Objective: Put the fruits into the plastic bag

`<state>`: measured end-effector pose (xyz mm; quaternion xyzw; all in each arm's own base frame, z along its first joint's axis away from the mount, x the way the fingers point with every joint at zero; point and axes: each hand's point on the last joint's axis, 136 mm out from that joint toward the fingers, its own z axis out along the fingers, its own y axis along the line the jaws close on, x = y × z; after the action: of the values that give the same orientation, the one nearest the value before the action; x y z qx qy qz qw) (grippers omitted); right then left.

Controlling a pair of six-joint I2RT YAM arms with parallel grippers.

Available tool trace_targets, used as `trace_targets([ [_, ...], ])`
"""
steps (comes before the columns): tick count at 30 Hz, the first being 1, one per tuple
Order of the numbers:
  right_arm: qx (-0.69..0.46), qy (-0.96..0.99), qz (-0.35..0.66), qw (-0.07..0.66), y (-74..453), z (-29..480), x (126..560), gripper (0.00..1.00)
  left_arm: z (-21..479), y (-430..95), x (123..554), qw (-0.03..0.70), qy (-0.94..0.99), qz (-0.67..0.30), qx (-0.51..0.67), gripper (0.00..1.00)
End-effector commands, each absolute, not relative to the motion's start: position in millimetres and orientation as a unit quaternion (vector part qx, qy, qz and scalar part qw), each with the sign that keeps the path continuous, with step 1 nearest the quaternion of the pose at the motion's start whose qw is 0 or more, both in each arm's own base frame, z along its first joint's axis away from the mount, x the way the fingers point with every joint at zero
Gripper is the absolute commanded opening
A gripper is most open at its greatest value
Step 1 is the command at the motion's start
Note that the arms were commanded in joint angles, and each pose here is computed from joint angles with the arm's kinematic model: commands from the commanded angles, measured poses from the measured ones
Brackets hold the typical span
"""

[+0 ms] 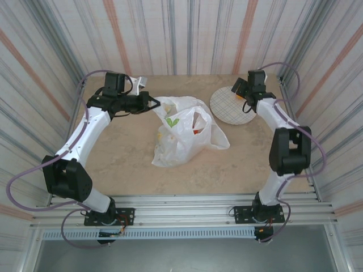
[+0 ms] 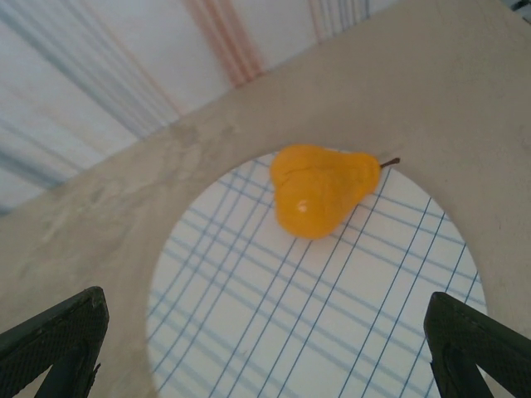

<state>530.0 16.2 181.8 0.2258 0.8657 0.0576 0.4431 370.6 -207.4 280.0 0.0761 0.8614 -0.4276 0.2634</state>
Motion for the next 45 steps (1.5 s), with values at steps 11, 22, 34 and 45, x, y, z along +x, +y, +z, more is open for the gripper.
trace_targets([
  [11,0.120,0.908,-0.150,0.372,-6.2,123.8,599.1,0.99,283.7,-208.9,367.0,0.265,0.859,-0.430,0.084,0.00],
  [22,-0.001,0.913,-0.221,0.342,3.1,88.8,627.9,0.98,277.8,-209.2,368.9,0.258,0.862,-0.428,0.081,0.00],
  [34,-0.037,0.917,-0.241,0.317,-3.8,61.6,641.0,0.93,275.8,-210.1,369.2,0.254,0.863,-0.428,0.081,0.00],
  [45,-0.051,0.919,-0.251,0.300,-13.8,58.1,637.9,0.79,275.4,-210.3,369.3,0.254,0.864,-0.428,0.081,0.00],
])
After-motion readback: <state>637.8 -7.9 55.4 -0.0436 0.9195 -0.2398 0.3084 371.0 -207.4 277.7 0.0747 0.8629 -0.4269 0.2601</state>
